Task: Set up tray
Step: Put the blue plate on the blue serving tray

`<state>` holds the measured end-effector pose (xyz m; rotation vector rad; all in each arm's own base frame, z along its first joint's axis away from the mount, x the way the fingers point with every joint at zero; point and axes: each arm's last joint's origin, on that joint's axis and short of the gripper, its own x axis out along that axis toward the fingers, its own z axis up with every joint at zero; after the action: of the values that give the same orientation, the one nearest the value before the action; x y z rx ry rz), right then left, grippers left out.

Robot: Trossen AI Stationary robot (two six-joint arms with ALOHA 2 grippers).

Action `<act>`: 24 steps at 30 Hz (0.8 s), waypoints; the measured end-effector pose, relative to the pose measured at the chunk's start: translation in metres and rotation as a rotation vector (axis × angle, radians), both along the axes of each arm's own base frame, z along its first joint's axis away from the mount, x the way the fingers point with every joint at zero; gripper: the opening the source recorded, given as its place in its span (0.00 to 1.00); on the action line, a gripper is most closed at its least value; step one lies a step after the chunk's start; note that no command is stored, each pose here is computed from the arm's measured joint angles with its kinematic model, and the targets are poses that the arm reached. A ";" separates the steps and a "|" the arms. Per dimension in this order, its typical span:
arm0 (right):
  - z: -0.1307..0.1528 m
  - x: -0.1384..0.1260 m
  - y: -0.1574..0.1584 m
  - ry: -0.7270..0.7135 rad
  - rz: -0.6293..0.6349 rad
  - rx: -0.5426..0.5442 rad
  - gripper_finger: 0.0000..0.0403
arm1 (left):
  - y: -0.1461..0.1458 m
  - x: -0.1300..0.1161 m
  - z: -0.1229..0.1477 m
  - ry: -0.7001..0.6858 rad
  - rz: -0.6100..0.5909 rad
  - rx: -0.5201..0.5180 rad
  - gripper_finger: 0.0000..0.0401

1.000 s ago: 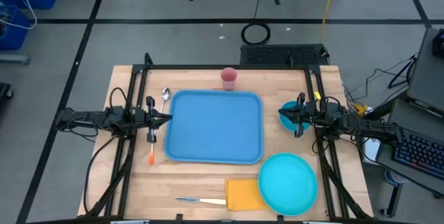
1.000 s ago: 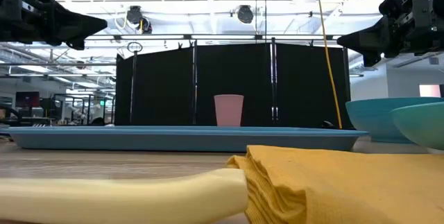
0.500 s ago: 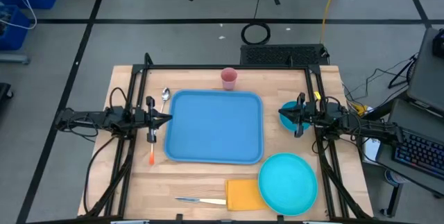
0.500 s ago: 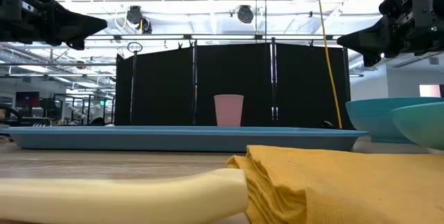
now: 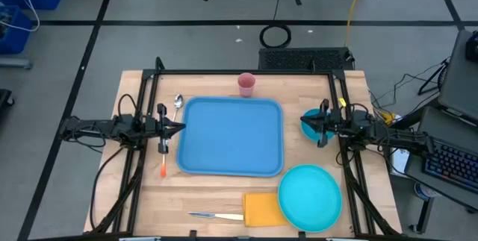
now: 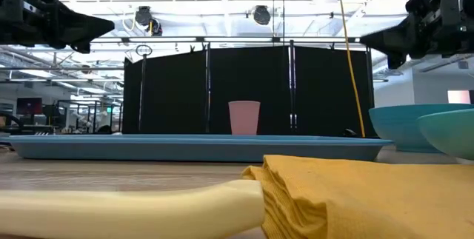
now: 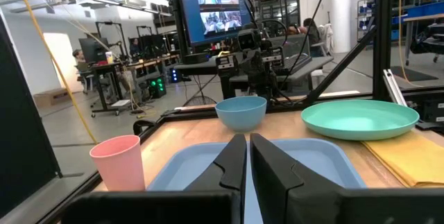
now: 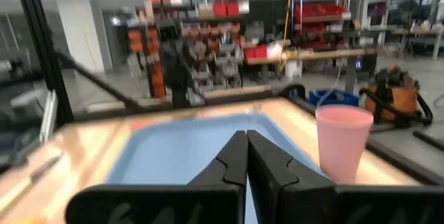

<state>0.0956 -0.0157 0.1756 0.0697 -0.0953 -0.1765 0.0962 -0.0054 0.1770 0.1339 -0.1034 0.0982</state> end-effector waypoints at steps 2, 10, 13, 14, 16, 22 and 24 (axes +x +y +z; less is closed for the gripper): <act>0.004 0.000 0.000 -0.049 0.004 0.016 0.00 | 0.000 0.000 0.000 0.000 0.000 0.000 0.06; 0.011 -0.002 -0.001 -0.125 -0.015 0.054 0.00 | 0.000 0.000 0.000 0.000 0.000 0.000 0.06; 0.010 -0.001 -0.001 -0.114 -0.016 0.056 0.00 | 0.000 0.000 0.000 0.000 0.000 0.000 0.06; 0.010 -0.001 -0.001 -0.121 -0.019 0.065 0.00 | 0.000 0.000 0.000 -0.001 0.000 0.000 0.06; 0.012 -0.002 -0.001 -0.147 -0.030 0.117 0.00 | 0.000 0.000 0.000 0.000 0.000 0.000 0.06; 0.012 -0.001 0.004 -0.134 0.143 0.109 0.00 | 0.000 0.000 0.000 0.000 0.000 0.000 0.06; 0.010 -0.001 0.006 -0.117 0.209 0.117 0.01 | 0.000 0.000 0.000 0.000 0.000 0.000 0.06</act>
<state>0.0949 -0.0098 0.1861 0.2056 -0.1938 0.0312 0.0962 -0.0054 0.1770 0.1339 -0.1038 0.0984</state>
